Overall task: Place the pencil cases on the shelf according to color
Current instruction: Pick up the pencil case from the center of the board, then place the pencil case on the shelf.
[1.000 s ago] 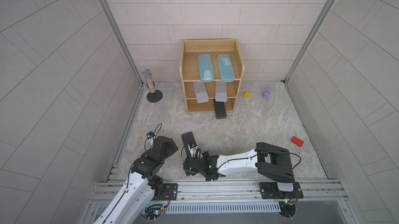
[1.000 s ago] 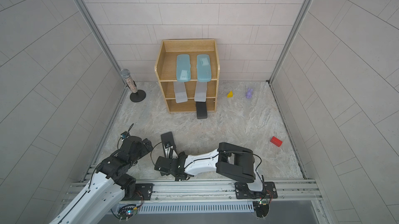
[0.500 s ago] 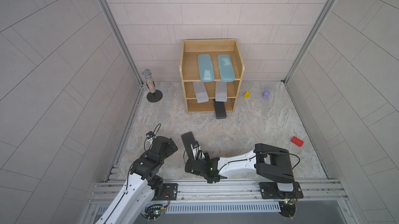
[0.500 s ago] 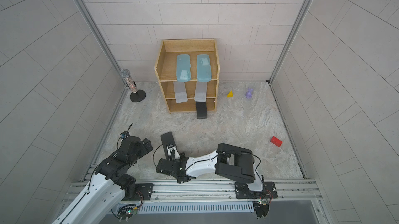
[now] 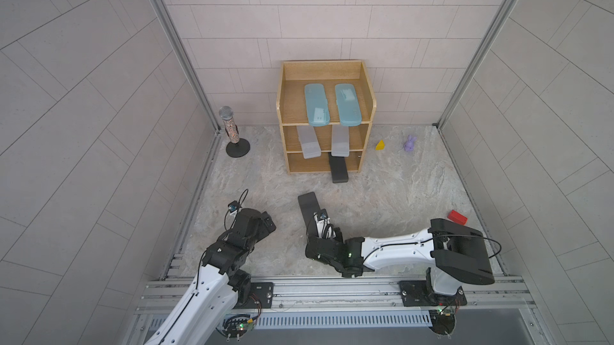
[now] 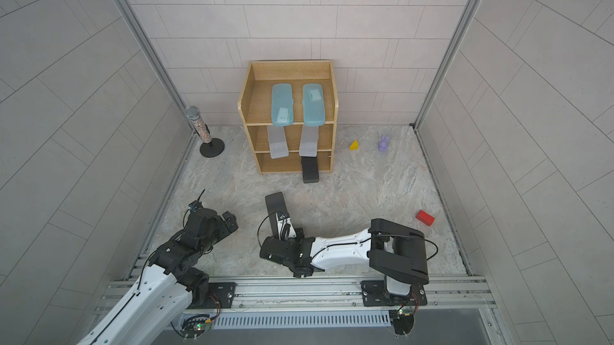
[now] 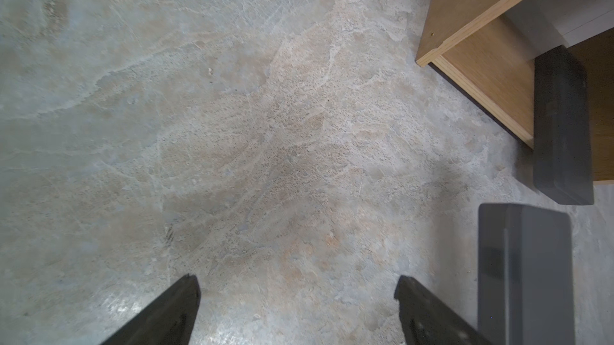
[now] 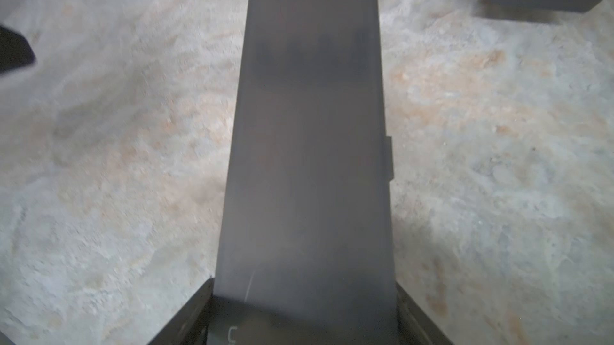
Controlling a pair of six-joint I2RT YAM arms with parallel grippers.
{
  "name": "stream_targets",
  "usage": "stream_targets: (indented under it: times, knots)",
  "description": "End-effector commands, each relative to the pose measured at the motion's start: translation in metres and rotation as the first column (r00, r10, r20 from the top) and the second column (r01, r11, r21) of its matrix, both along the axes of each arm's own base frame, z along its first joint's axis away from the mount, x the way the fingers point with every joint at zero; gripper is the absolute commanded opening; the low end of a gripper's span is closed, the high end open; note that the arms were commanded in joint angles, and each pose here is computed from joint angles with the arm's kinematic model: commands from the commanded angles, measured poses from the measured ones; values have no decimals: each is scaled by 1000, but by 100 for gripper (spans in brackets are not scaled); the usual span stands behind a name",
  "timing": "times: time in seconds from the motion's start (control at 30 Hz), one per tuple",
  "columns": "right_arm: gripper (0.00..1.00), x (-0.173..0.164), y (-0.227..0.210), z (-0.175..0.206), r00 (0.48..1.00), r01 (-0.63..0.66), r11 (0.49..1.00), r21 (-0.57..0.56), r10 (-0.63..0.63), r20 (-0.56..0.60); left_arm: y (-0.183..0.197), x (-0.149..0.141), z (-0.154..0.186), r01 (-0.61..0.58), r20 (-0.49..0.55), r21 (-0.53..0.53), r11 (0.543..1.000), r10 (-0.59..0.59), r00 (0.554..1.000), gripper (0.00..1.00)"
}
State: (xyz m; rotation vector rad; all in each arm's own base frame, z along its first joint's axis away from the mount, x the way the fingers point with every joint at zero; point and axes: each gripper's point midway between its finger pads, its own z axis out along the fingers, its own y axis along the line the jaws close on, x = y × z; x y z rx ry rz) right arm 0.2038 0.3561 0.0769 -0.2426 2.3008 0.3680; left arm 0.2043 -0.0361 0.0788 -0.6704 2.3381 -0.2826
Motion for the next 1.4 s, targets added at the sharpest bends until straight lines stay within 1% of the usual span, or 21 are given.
stream_targets:
  times: [0.0,0.07,0.2,0.3,0.57,0.9,1.13,1.23,1.33,1.37]
  knots:
    - [43,32,5,22,999,35,996,80,-38,35,-3,3,1,9,15,-17,1000,-8,1000,100]
    - [42,51,6,23,998,58,991,119,-62,27,-4,3,1,12,17,-25,1000,-12,1000,100]
    - [42,85,12,27,995,87,983,162,-93,26,-6,3,-1,18,19,-35,999,-18,1000,100]
    - [42,108,19,27,994,104,981,161,-109,26,-8,5,-2,20,26,-41,999,-19,999,100]
    - [42,165,20,9,979,200,971,134,-204,20,-13,9,-2,38,31,-54,998,-37,999,100]
    - [44,214,28,-10,967,253,962,108,-253,-8,-17,12,0,59,45,-66,996,-56,997,100]
    - [47,240,30,-25,963,269,958,101,-266,-39,-19,13,-2,67,49,-70,995,-64,997,100]
    - [51,248,29,-31,961,274,957,97,-270,-54,-21,13,-2,74,49,-74,994,-71,996,100]
    - [62,252,29,-34,961,276,957,94,-271,-59,-22,14,-3,81,49,-81,993,-77,996,100]
    - [68,252,28,-35,961,276,957,93,-271,-63,-22,13,-3,82,49,-81,993,-79,996,100]
